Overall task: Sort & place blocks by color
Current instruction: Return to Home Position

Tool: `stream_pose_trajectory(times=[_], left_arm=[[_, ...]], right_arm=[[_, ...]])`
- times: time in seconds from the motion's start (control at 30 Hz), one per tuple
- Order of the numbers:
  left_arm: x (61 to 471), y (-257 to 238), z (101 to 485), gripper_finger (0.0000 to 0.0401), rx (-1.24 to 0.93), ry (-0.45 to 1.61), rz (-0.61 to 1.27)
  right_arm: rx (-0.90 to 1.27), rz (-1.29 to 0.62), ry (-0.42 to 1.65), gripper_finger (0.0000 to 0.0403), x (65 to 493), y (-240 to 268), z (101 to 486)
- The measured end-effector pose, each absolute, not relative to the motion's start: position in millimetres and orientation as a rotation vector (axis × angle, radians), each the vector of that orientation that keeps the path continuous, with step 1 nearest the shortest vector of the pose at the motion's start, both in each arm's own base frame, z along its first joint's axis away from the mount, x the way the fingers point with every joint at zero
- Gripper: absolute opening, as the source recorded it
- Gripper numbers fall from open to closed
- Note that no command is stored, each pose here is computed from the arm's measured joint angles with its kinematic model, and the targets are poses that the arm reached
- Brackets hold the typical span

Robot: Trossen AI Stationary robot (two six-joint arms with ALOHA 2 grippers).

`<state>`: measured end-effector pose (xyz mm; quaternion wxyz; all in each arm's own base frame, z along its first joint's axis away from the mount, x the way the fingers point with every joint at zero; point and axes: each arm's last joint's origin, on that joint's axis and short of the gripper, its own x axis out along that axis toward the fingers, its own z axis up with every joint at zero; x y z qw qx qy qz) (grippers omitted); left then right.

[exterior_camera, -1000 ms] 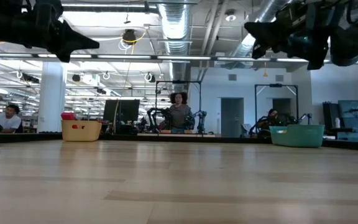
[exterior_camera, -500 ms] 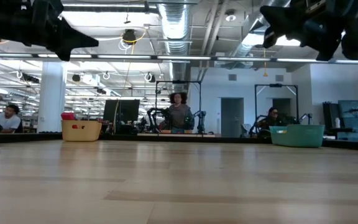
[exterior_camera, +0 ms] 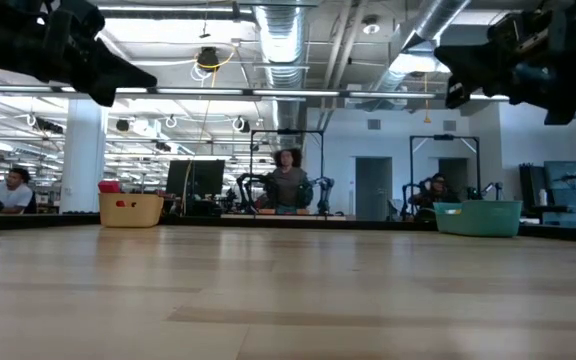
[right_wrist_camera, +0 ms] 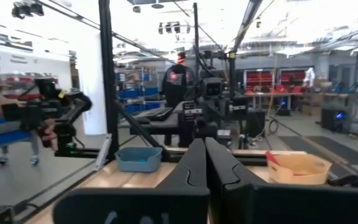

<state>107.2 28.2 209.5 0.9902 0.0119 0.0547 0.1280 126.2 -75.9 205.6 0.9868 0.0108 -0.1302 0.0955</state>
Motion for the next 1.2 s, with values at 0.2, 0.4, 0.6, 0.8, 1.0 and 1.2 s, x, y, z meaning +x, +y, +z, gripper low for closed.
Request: stream_pose_trajectory(times=[0.2,0.4,0.6,0.8,1.0,1.2], left_arm=[[106.7,31.4,215.1,0.0,0.035,0.052,0.227],[104.7,31.9,219.0,0.0,0.044,0.021,0.195],[93.6,28.6,219.8,0.0,0.045,0.013,0.201],[81.6,24.9,206.8,0.0,0.001,-0.001,0.217],[83.9,26.4,197.6,0.0,-0.022,-0.002,0.242],[82.7,26.4,200.7,0.0,0.015,-0.032,0.257]], right_arm=[[0.012,0.165,-0.256,0.0002,123.0,-80.6,205.3],[0.053,0.203,-0.24,0.0002,123.3,-79.4,204.7],[0.117,0.21,-0.199,0.0003,124.9,-79.8,200.4],[0.082,0.2,-0.165,0.0003,133.0,-73.2,193.7],[0.051,0.215,-0.174,0.0003,140.2,-64.0,192.6],[0.096,0.269,-0.192,0.0002,147.6,-47.1,194.4]])
